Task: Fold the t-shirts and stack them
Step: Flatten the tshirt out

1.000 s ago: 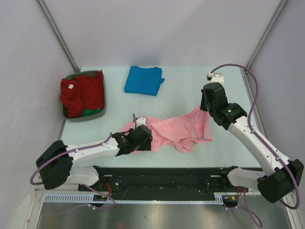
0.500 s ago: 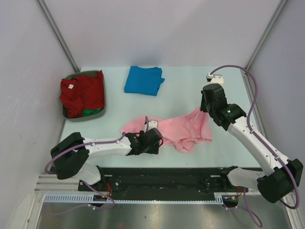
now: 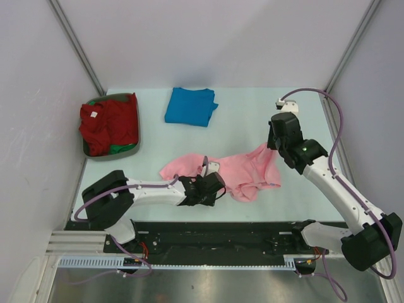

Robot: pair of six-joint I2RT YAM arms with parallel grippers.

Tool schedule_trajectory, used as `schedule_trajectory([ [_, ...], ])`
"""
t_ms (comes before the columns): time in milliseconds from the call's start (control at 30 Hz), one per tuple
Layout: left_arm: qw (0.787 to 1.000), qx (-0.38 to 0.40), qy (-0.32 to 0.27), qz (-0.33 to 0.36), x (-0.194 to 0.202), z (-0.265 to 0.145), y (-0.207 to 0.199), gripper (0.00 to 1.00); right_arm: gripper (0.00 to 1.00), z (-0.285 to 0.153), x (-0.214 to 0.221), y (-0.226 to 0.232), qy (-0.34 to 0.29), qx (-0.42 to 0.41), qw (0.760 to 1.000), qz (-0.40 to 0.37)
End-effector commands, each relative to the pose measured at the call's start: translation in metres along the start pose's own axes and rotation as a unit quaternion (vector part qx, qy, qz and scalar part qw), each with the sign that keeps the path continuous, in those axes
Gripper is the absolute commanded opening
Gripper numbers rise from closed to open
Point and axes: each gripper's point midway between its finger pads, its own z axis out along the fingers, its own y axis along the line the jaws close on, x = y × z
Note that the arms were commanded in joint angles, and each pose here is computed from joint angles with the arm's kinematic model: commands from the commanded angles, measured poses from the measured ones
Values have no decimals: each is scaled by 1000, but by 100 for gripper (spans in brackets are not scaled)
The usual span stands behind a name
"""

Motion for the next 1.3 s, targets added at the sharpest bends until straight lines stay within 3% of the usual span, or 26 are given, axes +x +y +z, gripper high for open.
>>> schedule_trajectory([
  [0,1000,5,-5,2,-3,4,-8,42,0,-7,-11,-1,-24,-9,1000,17],
  [67,1000,4,-4,1,-2,5,-8,31,0,-7,-10,-3,-24,-8,1000,18],
  [100,1000,4,-3,-1,0,6,-7,20,0,-7,-11,-3,-25,-8,999,18],
  [167,1000,3,-2,-2,1,6,-6,11,0,-7,-10,-3,-24,-9,999,19],
  [200,1000,3,-2,-2,1,6,-5,0,0,-8,-10,-3,-25,-9,999,20],
  [400,999,13,-36,-7,-26,-31,-5,0,0,-13,-18,-2,-39,-19,999,23],
  [567,989,58,-137,-16,-96,-128,-4,0,0,-45,-50,6,-99,-72,992,43],
  [633,981,60,-181,-28,-123,-170,7,0,0,-75,-76,6,-157,-103,981,53],
  [800,943,103,-313,-54,-178,-286,45,0,0,-146,-121,4,-252,-167,951,64],
  [900,917,124,-377,-52,-192,-342,64,0,0,-199,-143,7,-314,-231,918,68],
  [1033,875,183,-445,-55,-198,-412,80,0,0,-273,-163,1,-383,-294,873,65],
  [1200,813,267,-516,-39,-190,-484,92,0,0,-381,-184,-12,-471,-373,798,57],
  [1267,792,295,-534,-29,-185,-503,94,0,0,-405,-187,-13,-480,-391,783,54],
])
